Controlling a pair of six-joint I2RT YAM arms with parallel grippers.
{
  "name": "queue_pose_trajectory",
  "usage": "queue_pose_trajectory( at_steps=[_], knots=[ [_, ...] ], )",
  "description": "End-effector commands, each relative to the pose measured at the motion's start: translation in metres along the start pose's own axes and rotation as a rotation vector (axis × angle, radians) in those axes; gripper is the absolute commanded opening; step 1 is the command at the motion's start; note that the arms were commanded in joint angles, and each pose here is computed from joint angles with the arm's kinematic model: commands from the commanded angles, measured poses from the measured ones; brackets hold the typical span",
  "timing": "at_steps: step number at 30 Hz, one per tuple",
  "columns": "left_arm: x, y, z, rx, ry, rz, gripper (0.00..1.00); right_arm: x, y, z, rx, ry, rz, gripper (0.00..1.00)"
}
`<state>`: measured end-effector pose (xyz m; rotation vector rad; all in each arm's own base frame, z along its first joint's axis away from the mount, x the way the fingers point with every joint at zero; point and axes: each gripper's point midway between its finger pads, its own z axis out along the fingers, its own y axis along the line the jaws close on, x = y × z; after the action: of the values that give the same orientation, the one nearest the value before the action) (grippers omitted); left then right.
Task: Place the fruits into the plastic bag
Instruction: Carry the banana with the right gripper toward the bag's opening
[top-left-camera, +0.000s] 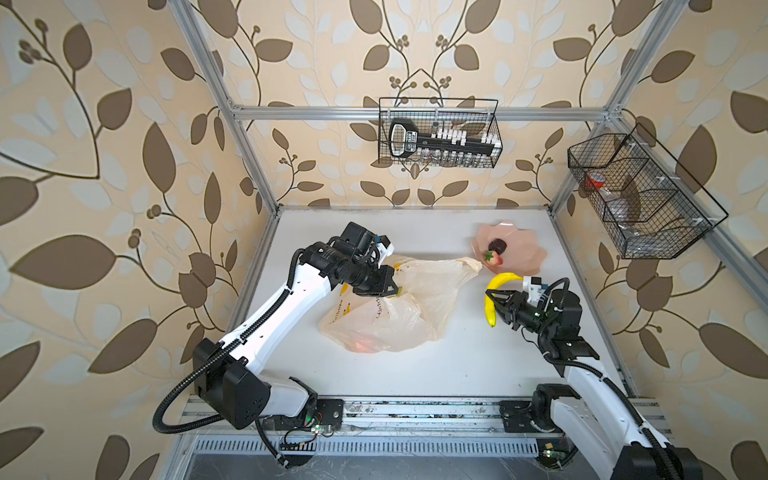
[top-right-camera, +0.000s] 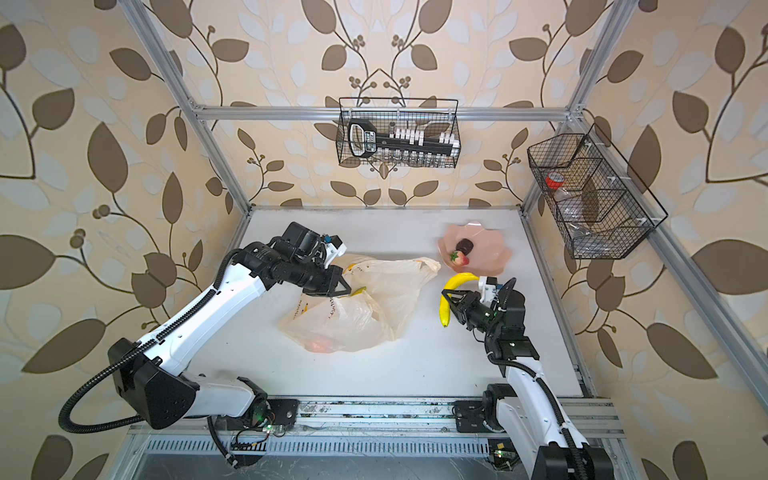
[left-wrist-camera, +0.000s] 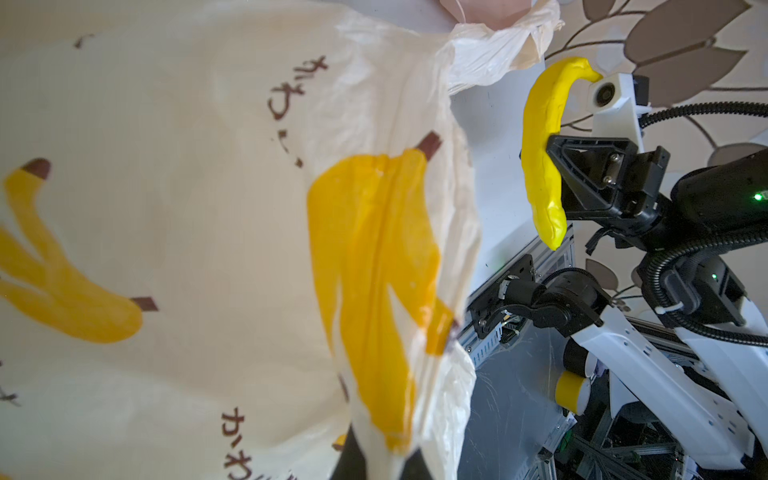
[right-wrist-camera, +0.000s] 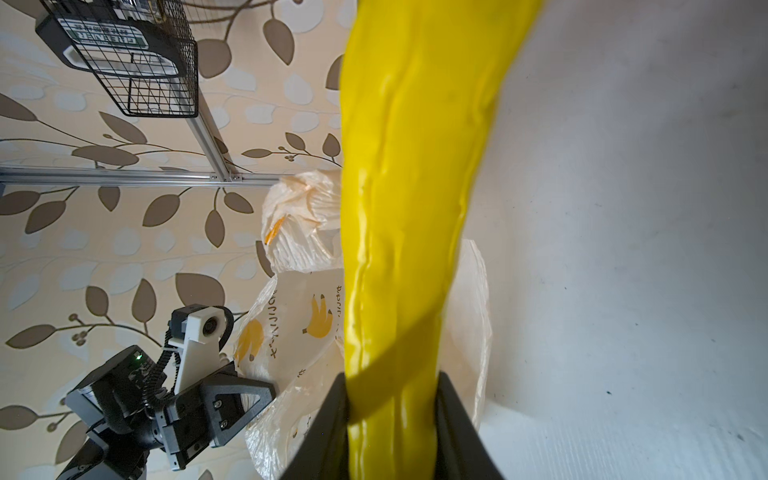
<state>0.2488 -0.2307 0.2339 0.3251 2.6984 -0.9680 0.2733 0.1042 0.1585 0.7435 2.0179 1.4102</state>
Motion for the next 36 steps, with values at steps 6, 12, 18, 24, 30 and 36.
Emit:
queue_pose_trajectory(
  at_steps=[6,12,18,24,30,36],
  knots=[
    [-0.012,-0.011,-0.009,0.022,-0.041,0.015,0.0,0.03,0.017,0.031,-0.063,0.099,0.0,0.14],
    [-0.012,-0.011,-0.01,0.024,-0.04,0.014,0.0,0.058,0.036,0.062,-0.111,0.176,-0.01,0.14],
    [-0.011,-0.011,-0.008,0.034,-0.039,0.003,0.0,0.078,0.048,0.093,-0.142,0.246,-0.012,0.13],
    [-0.01,-0.011,-0.008,0.033,-0.041,0.0,0.0,0.082,0.052,0.113,-0.144,0.274,-0.024,0.12],
    [-0.009,-0.011,-0.006,0.034,-0.034,0.0,0.0,0.095,0.057,0.133,-0.145,0.318,-0.037,0.12],
    [-0.008,-0.011,-0.005,0.032,-0.031,0.002,0.0,0.116,0.065,0.157,-0.179,0.374,-0.014,0.1]
  ],
)
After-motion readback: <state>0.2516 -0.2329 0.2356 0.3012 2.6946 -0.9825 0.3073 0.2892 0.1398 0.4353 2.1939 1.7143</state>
